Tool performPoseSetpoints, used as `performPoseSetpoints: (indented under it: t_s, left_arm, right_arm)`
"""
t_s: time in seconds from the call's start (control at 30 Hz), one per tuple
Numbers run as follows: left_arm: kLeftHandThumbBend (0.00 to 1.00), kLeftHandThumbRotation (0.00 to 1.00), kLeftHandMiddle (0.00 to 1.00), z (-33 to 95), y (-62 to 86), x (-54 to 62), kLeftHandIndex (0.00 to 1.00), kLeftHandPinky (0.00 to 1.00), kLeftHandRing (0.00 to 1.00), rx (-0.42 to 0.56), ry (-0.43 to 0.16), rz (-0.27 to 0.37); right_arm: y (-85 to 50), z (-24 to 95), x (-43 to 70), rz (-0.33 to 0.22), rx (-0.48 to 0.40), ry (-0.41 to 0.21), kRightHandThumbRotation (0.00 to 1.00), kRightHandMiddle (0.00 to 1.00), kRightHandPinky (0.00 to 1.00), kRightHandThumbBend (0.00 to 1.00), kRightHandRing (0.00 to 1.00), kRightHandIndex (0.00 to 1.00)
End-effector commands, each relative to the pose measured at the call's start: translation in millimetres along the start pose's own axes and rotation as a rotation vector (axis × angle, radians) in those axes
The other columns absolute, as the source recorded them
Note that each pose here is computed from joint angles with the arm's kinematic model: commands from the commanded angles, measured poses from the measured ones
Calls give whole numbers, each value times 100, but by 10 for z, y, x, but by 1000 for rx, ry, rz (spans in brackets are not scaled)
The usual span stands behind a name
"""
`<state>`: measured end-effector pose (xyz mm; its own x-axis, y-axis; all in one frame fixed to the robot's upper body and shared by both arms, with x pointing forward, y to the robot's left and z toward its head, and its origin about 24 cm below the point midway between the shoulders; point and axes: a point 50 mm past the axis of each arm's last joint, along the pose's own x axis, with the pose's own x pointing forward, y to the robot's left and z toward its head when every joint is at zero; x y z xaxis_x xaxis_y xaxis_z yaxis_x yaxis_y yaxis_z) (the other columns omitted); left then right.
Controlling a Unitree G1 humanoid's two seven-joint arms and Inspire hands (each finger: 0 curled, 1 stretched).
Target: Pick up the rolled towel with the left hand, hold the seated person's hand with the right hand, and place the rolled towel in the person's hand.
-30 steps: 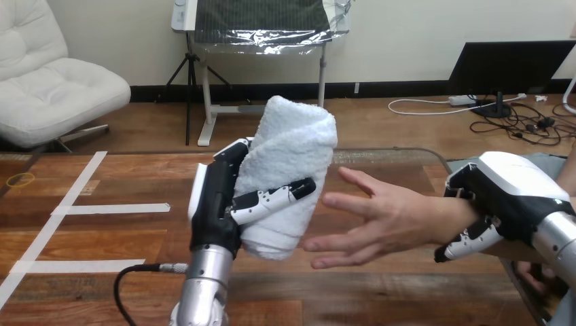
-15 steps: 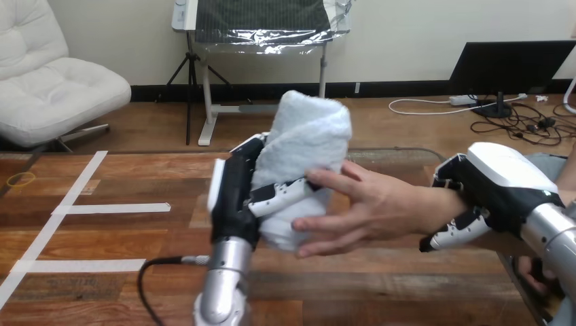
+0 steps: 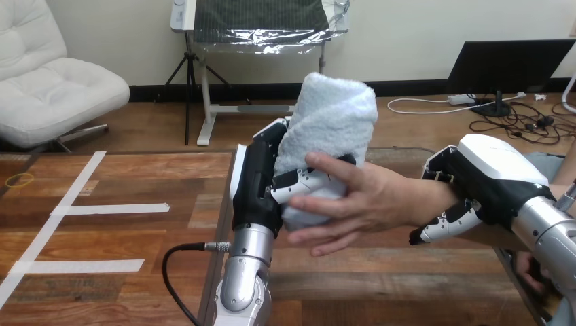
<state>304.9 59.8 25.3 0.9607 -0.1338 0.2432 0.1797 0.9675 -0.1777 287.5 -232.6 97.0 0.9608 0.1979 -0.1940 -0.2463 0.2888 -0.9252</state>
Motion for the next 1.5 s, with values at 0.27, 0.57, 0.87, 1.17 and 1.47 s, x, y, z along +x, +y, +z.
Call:
performPoseSetpoints:
  t_s: [0.27, 0.57, 0.87, 1.17, 1.47]
  left_arm:
    - [63, 0, 37, 180, -563, 204, 43, 26, 31, -185, -54, -68]
    - [61, 0, 37, 182, -646, 210, 43, 28, 33, -218, -41, -83]
    - [62, 0, 38, 195, -717, 194, 43, 27, 33, -253, -41, -116]
    - [65, 0, 39, 195, -726, 174, 43, 27, 33, -264, -41, -139]
    - [67, 0, 40, 179, -681, 155, 42, 28, 35, -241, -39, -156]
  right_arm:
    - [8, 139, 83, -8, 58, -44, 17, 36, 25, 85, 30, 38]
    - [13, 137, 75, -10, 59, -46, 18, 37, 25, 85, 30, 38]
    - [17, 137, 71, -9, 64, -32, 18, 36, 24, 85, 30, 38]
    - [18, 130, 59, -7, 64, -27, 18, 36, 24, 85, 29, 38]
    - [22, 119, 49, -17, 62, -37, 17, 36, 24, 86, 29, 38]
